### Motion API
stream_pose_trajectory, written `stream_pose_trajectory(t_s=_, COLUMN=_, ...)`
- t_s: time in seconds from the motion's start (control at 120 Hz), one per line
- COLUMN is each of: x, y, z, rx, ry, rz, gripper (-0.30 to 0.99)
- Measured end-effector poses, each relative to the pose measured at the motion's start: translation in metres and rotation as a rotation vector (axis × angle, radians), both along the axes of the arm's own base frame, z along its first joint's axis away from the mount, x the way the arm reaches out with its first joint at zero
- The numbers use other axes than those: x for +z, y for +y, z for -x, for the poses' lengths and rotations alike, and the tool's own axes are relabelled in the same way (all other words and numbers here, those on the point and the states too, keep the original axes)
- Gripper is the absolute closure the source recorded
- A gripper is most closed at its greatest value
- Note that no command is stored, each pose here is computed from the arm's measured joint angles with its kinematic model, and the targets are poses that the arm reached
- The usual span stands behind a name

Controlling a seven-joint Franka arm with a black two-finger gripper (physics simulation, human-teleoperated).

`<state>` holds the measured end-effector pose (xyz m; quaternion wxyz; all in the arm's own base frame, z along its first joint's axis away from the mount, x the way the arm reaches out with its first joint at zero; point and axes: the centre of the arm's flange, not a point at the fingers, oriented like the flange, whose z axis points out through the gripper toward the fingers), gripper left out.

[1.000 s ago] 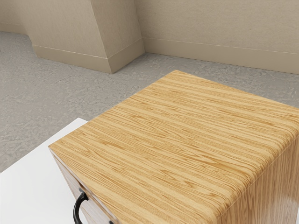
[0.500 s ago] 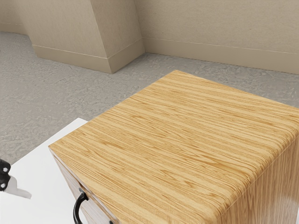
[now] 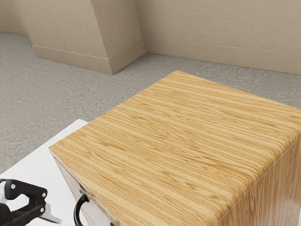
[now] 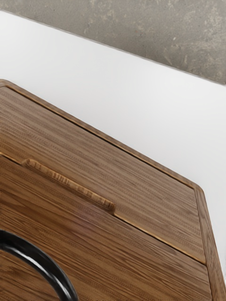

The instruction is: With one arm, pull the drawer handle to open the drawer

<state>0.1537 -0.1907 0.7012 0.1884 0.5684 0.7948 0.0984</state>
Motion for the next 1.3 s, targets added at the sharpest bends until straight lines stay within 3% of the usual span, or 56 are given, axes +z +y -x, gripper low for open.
stream_pose_trajectory(t_s=0.158, x=0.002, y=-0.019, z=-0.007, rx=0.008, ry=0.018, rz=-0.027, gripper=0.00)
stream_pose_trajectory(t_s=0.633, x=-0.013, y=-0.038, z=-0.023, rx=0.025, ry=0.111, rz=-0.019, gripper=0.00)
stream_pose_trajectory(t_s=1.025, x=-0.002, y=-0.046, z=-0.018, rx=0.022, ry=0.083, rz=-0.193, gripper=0.00)
stream_pose_trajectory(t_s=1.3, x=-0.014, y=-0.057, z=-0.034, rx=-0.022, ry=0.127, rz=-0.249, gripper=0.00)
